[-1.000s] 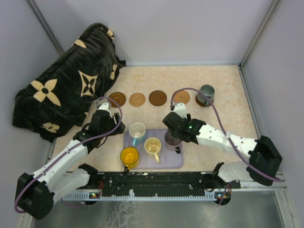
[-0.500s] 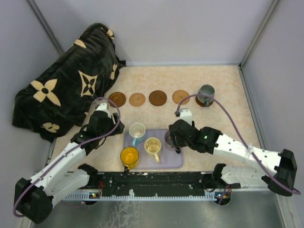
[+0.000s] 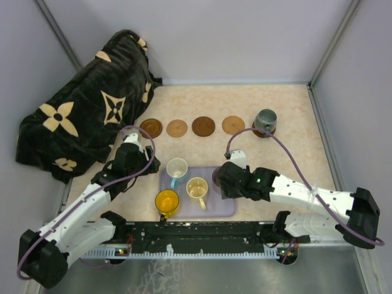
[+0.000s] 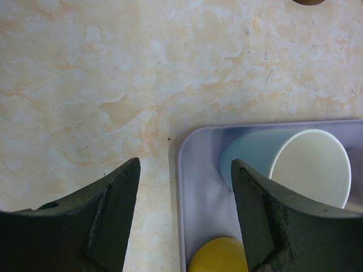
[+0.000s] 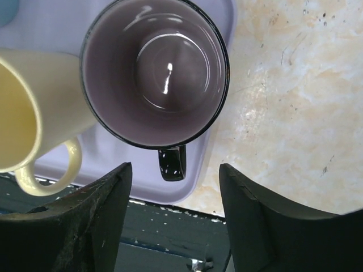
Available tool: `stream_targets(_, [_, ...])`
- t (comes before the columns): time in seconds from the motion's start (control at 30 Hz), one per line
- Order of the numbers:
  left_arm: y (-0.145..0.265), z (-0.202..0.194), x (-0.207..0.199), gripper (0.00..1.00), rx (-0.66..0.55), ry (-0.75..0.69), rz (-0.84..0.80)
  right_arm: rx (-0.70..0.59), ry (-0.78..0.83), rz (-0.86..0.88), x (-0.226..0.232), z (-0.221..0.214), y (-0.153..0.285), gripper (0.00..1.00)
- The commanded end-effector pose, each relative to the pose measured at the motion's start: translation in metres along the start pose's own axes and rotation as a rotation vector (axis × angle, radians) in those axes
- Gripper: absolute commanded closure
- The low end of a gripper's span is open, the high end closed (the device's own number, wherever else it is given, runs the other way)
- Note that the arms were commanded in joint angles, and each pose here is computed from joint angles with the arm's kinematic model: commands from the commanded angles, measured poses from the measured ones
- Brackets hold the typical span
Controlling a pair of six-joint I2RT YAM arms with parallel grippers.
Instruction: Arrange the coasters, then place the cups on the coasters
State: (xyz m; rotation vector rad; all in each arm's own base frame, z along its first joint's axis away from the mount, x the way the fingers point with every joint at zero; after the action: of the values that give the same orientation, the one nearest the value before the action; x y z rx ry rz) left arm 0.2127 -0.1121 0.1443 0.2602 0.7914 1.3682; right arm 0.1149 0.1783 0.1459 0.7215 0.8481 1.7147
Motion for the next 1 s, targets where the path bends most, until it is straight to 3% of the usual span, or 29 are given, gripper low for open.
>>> stream_targets(0.0, [0.000,-0.004,0.001,0.28,0.006,0.007,0.003,0.019,-0.008,-0.006,0.005,-0.005,-0.010,0.37])
stream_targets(0.33, [-0.002,-0.004,0.000,0.28,0.012,-0.003,0.006,0.031,0.028,-0.037,0.015,-0.004,-0.033,0.38])
stream_targets(0.6, [-0.005,-0.004,0.000,0.28,0.019,-0.005,0.007,0.031,0.056,-0.100,0.010,-0.004,-0.041,0.45])
stream_targets(0.97, [-0.007,-0.005,0.000,0.28,0.024,-0.008,0.014,0.020,0.050,-0.140,0.006,-0.006,-0.047,0.84])
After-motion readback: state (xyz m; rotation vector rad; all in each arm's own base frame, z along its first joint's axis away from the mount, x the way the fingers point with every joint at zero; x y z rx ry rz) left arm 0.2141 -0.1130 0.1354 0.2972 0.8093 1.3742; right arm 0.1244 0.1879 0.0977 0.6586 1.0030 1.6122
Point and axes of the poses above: each gripper's point midway between its finger pads, its own y axis back along the fingers, its own x axis along the line the jaws close on, z = x × y, the point moved 5 cm from there along y, back along the fingers, and after that the axes turned 4 degrees about y, right-handed, at the moved point
